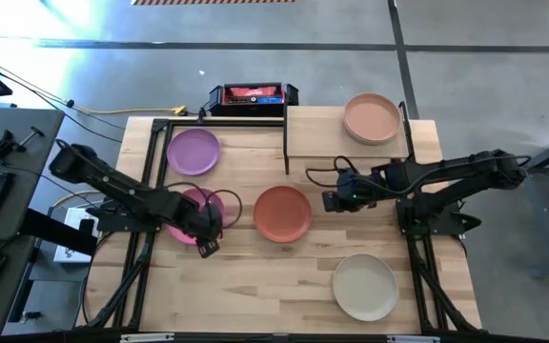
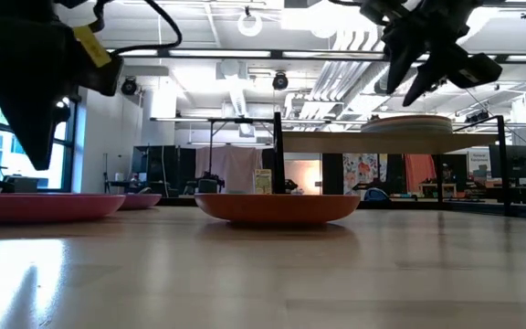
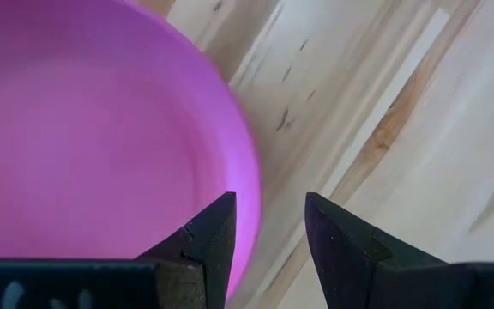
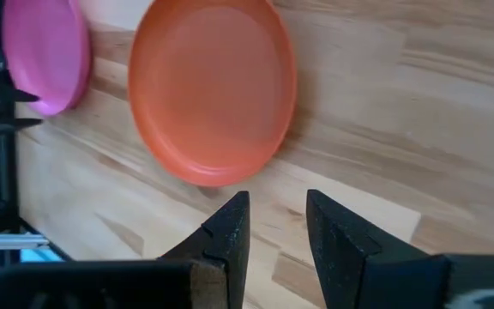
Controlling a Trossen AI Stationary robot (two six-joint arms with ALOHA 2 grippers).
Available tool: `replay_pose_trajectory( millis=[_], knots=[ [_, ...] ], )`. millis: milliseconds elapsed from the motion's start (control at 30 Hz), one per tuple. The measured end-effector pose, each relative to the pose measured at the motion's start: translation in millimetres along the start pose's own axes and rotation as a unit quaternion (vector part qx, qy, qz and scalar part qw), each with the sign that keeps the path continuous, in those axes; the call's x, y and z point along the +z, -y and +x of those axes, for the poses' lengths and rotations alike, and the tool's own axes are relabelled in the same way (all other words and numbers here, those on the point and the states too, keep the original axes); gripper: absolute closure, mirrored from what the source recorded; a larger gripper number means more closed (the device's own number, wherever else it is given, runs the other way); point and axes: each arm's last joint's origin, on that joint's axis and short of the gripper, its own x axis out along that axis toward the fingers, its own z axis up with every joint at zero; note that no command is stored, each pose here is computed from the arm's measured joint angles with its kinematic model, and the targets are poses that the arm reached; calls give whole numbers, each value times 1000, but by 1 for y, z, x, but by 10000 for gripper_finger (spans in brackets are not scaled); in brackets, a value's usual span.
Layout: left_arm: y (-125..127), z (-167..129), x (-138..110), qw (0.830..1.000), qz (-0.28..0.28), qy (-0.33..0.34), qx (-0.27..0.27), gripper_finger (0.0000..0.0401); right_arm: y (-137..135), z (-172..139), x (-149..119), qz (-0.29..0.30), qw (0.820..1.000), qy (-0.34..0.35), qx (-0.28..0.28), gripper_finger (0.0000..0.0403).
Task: Place and stack plates onto a shelf
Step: Put the pink plate on the shelf
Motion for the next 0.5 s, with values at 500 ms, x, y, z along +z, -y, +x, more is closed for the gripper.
replay_pose_trajectory(
  millis=[500],
  knots=[
    [11, 40, 0, 998, 11, -25, 61, 272, -4, 0, 0, 1, 1000, 3, 19, 306]
  ],
)
